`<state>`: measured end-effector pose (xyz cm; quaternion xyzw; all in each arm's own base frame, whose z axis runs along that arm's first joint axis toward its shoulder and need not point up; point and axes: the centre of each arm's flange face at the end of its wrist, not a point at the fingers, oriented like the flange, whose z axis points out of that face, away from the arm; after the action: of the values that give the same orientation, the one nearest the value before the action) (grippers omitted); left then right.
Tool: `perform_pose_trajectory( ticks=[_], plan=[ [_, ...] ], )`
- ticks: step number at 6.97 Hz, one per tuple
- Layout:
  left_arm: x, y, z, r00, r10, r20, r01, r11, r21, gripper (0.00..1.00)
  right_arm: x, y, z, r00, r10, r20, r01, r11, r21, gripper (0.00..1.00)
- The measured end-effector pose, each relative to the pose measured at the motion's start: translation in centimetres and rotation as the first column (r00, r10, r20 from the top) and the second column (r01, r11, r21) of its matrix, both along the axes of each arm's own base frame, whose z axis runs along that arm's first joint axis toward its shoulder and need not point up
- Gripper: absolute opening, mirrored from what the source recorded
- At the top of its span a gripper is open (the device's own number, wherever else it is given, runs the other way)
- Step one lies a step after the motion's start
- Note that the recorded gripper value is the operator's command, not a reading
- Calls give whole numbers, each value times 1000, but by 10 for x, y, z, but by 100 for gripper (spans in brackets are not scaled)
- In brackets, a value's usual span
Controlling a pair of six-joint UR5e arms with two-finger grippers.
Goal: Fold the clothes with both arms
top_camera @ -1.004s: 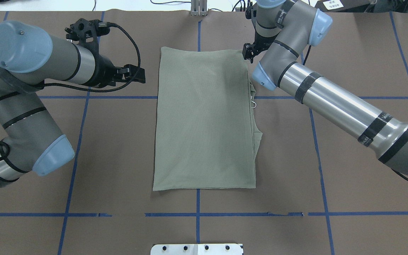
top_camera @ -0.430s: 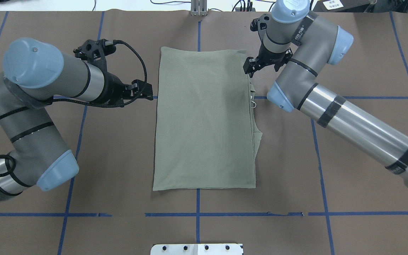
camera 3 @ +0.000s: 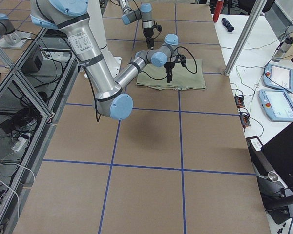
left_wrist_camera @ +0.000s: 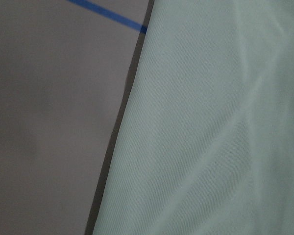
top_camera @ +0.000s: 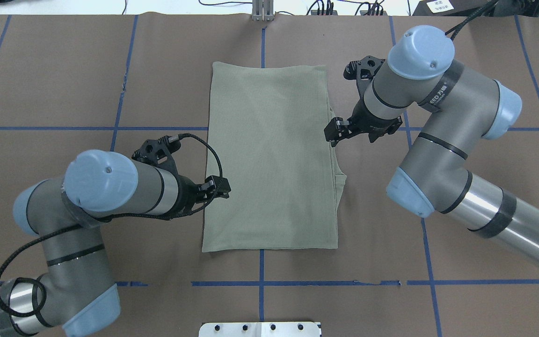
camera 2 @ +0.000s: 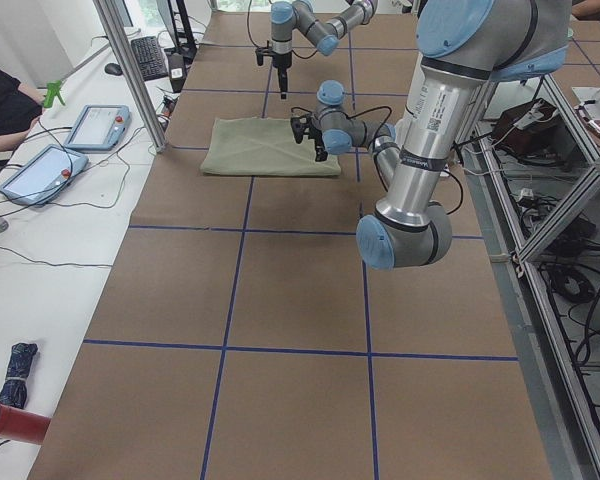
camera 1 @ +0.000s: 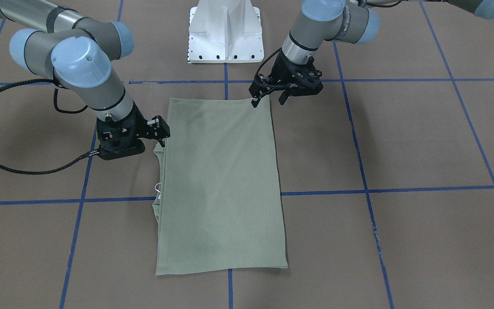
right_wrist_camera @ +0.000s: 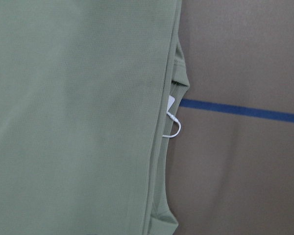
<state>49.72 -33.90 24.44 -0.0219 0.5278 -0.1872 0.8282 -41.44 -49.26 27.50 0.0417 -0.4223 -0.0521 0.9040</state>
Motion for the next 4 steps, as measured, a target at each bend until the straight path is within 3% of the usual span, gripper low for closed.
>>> perform_pose_trajectory(
  ticks=[2, 4],
  plan=[
    [22, 31, 12, 1000, -19, 18, 20, 998, -58, 100, -9, 21, -4, 1000, 4, 18, -3, 999, -38, 100],
    [40, 40, 28, 998, -16, 54, 20, 997, -80, 99, -16, 27, -4, 1000, 1, 18, 0, 999, -44, 100]
  ],
)
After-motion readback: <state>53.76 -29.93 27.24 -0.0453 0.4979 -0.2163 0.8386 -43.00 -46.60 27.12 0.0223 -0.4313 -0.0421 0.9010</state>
